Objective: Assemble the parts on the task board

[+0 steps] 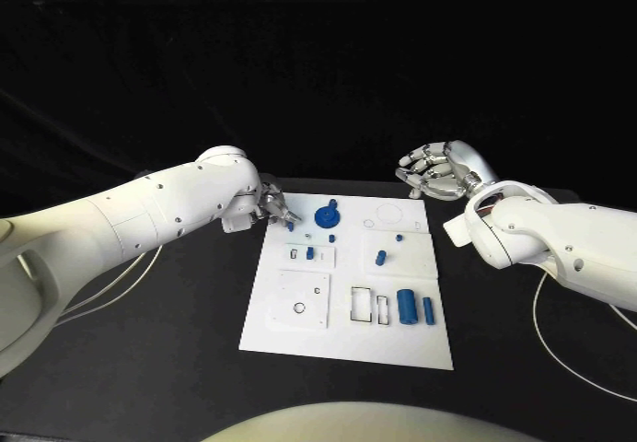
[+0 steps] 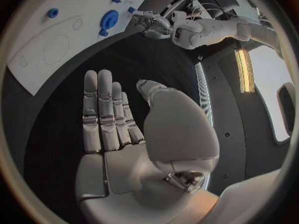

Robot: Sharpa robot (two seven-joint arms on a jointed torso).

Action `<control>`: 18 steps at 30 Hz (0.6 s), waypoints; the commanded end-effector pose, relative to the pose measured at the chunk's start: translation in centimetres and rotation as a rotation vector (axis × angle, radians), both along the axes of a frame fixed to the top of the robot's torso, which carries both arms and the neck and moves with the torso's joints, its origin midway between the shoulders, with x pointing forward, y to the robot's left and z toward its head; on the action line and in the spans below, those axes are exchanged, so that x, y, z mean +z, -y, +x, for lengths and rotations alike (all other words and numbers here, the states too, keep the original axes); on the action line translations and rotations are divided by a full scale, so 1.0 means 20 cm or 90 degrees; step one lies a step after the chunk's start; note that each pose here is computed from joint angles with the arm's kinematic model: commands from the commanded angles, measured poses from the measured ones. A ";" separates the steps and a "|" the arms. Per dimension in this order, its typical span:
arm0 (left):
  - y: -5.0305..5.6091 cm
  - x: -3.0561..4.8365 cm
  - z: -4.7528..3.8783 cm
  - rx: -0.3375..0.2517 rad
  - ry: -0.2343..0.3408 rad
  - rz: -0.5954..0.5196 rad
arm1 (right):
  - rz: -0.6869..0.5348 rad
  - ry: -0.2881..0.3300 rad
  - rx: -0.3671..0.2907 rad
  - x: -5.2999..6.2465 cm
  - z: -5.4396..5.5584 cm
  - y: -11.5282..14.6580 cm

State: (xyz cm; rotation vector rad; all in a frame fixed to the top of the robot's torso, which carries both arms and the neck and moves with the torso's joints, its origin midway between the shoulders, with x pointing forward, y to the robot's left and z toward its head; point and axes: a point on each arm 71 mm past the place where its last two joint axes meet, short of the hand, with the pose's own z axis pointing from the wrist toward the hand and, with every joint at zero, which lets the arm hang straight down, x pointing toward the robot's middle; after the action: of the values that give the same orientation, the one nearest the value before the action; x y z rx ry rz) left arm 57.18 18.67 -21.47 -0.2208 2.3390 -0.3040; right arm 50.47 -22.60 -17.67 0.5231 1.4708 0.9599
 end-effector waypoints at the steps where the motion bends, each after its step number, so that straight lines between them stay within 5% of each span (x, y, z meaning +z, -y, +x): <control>1: 0.01 -0.004 -0.002 -0.005 -0.006 -0.007 | 0.000 0.000 0.010 0.00 0.00 -0.01; 18: 0.01 -0.007 0.008 0.002 0.003 -0.014 | -0.001 -0.001 0.010 0.00 0.00 -0.01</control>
State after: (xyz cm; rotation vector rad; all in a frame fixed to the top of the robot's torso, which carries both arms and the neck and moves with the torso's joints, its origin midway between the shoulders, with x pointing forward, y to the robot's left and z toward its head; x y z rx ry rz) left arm 57.31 18.68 -21.64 -0.2339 2.3360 -0.3062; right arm 50.49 -22.59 -17.68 0.5227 1.4709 0.9601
